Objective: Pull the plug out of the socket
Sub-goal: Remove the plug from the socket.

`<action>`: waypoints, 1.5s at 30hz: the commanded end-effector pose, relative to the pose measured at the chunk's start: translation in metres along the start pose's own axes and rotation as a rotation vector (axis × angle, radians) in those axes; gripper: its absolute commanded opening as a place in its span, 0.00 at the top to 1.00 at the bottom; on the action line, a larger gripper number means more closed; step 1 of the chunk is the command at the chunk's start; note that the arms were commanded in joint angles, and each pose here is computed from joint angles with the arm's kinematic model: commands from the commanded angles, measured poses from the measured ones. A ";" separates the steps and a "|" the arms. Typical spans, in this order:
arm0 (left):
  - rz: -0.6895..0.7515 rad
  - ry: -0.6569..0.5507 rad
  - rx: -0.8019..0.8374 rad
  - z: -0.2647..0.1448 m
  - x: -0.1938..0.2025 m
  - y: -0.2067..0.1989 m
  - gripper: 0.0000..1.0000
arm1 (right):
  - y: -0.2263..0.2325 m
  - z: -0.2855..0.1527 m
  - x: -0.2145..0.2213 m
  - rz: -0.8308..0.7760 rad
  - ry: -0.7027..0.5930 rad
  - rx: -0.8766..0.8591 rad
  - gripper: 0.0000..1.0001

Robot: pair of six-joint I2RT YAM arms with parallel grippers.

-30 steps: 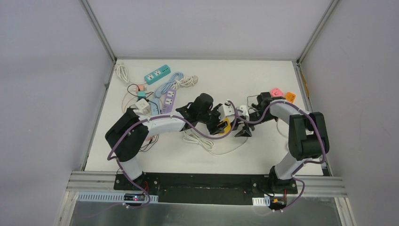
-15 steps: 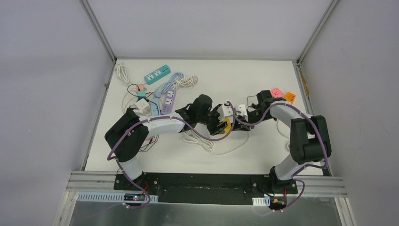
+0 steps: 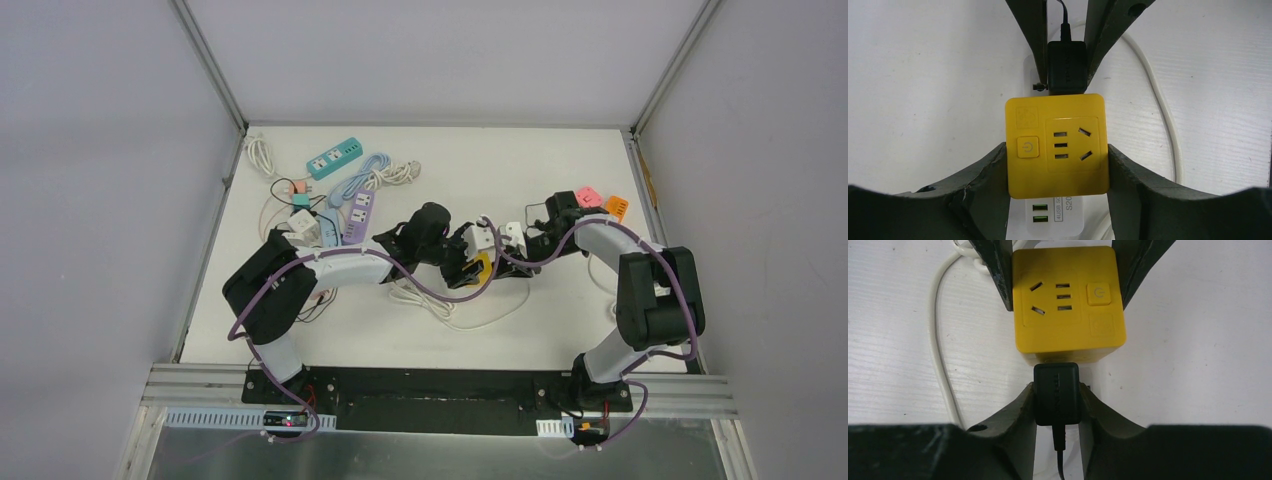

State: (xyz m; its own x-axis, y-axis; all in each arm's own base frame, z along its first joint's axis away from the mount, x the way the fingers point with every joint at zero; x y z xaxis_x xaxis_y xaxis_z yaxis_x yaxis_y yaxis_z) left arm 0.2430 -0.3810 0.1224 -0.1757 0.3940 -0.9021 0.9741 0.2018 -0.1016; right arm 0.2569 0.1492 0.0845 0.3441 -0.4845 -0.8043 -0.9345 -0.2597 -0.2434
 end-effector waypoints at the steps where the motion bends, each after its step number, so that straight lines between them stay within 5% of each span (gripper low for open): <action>1: -0.072 0.149 0.011 0.000 0.051 -0.012 1.00 | 0.002 -0.004 -0.013 0.022 -0.017 -0.035 1.00; 8: -0.076 0.150 0.009 0.000 0.054 -0.012 1.00 | 0.009 -0.002 -0.013 -0.085 0.047 -0.033 1.00; 35: -0.085 0.156 -0.008 -0.003 0.063 -0.013 1.00 | 0.000 -0.025 -0.025 0.169 -0.097 0.030 1.00; 40: -0.086 0.155 -0.011 -0.002 0.063 -0.012 1.00 | 0.017 -0.023 -0.020 0.096 -0.048 -0.039 1.00; 45: -0.095 0.148 -0.018 -0.003 0.060 -0.012 1.00 | -0.004 -0.043 -0.036 0.207 -0.121 0.063 1.00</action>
State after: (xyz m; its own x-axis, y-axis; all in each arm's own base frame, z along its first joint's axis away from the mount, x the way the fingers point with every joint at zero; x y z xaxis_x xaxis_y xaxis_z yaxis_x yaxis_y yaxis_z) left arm 0.2371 -0.3797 0.1159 -0.1696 0.3753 -0.9113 0.9751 0.1980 -0.0999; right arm 0.2388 0.1303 0.1029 0.1771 -0.5024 -0.8463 -0.9765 -0.1969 -0.0874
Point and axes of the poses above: each gripper's point midway between its finger pads, its own z axis out along the fingers, its own y axis along the line the jaws close on, x = y × z, the point moved 3 cm from there along -z, back along the fingers, and after that the axes turned 9 degrees about -z, right-handed, at the moved point
